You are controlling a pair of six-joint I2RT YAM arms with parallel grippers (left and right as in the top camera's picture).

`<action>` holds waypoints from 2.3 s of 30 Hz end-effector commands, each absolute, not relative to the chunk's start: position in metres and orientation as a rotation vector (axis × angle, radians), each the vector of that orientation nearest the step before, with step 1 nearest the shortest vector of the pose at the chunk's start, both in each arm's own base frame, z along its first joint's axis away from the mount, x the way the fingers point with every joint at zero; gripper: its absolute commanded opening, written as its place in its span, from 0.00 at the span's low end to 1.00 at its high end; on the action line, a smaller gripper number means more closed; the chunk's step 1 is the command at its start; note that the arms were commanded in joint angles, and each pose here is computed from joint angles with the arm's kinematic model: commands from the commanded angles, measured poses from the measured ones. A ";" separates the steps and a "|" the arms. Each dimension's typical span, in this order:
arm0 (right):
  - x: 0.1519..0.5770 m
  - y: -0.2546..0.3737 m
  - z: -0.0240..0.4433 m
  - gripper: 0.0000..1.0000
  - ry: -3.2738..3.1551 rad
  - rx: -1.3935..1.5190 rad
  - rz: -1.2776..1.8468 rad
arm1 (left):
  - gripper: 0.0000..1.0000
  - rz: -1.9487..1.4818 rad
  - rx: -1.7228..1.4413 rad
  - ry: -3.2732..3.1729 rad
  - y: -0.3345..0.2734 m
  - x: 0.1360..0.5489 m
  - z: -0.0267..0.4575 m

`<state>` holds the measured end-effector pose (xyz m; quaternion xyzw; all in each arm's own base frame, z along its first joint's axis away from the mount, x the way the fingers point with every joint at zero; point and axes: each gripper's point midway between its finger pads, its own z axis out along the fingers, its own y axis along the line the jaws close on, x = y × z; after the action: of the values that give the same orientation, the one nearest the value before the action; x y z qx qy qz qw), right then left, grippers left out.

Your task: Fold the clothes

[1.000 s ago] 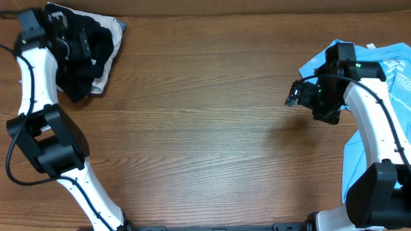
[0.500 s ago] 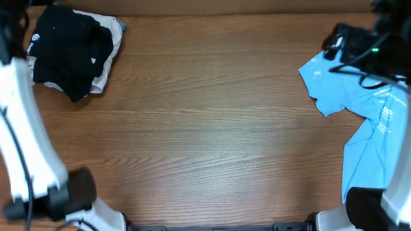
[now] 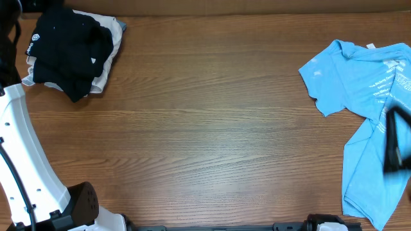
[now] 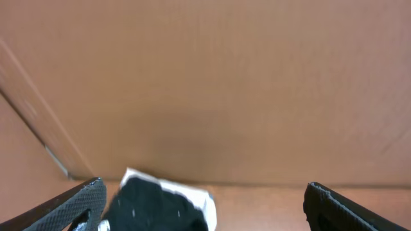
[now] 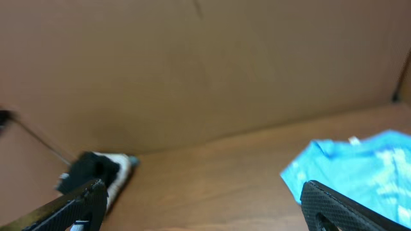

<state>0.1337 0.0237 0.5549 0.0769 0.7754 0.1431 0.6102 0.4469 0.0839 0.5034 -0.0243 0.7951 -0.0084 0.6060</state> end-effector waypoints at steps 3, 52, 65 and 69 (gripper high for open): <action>0.096 0.034 0.563 1.00 1.715 0.143 0.394 | 1.00 -0.059 -0.080 1.926 0.080 0.441 0.482; 0.265 0.048 0.187 1.00 1.576 0.046 0.437 | 1.00 -0.150 -0.172 2.288 0.067 0.395 0.405; 0.260 0.036 0.151 1.00 1.693 0.116 0.376 | 1.00 -0.150 -0.172 2.288 0.067 0.395 0.405; 0.254 0.036 0.146 1.00 1.712 0.119 0.375 | 1.00 -0.150 -0.172 2.288 0.067 0.395 0.405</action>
<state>0.2571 0.0369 0.1449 0.0505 0.7554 0.1675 0.6314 0.3945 0.0689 0.4053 -0.0662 0.9084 -0.0547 0.4093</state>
